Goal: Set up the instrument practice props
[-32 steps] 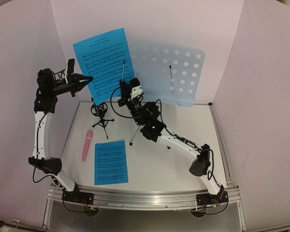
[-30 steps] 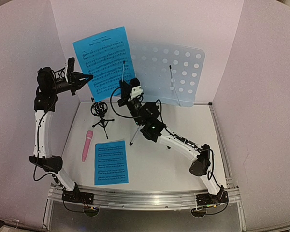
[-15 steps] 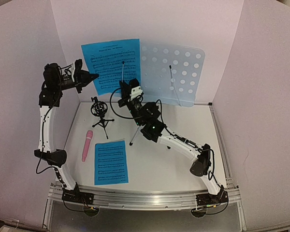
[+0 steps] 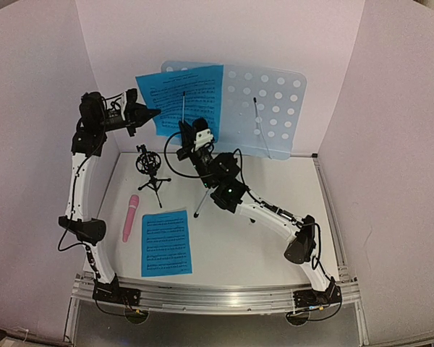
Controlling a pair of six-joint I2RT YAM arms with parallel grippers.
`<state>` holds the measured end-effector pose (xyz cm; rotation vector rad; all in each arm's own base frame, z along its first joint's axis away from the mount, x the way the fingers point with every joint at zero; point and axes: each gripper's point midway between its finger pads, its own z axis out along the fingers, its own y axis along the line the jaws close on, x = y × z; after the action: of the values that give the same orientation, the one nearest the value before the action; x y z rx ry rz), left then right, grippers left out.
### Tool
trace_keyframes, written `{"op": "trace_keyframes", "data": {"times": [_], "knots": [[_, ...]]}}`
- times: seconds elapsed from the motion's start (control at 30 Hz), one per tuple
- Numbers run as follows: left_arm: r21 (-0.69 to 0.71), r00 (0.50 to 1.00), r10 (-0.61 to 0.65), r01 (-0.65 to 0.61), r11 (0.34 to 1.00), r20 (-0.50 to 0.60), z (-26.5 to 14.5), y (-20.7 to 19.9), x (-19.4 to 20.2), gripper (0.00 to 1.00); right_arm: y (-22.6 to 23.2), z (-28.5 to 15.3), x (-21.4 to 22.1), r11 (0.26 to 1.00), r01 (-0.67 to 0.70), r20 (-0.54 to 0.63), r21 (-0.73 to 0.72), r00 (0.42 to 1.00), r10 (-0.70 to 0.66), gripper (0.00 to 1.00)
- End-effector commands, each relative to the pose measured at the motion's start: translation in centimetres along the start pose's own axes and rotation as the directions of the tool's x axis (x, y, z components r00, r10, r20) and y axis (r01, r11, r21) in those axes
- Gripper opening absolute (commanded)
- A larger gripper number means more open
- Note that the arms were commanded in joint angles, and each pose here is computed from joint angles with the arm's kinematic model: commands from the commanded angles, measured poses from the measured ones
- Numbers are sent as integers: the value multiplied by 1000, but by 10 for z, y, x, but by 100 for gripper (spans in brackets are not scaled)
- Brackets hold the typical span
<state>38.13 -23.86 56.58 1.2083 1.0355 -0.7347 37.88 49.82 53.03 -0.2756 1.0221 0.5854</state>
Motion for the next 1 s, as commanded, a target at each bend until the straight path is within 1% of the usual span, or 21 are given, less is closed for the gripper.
{"op": "trace_keyframes", "data": {"times": [0.0,0.23,0.3,0.73,0.97], "knots": [[-13,997,57,-56,998,43,4,-1,-21,0,6,-5,-50,999,-11,73,-38,997,14,0],[-4,995,-2,3,1000,97,11,1,-33,0,6,-6,-52,999,-13,77,-42,997,17,0],[2,996,-17,17,1000,88,15,-1,-29,0,6,-6,-52,999,-16,76,-43,997,20,0],[-31,1000,-1,2,1000,27,24,3,-7,0,4,-7,-51,999,-27,67,-33,997,29,0],[-46,1000,19,-18,999,18,25,6,-4,0,4,-7,-49,999,-28,63,-31,998,30,0]]}}
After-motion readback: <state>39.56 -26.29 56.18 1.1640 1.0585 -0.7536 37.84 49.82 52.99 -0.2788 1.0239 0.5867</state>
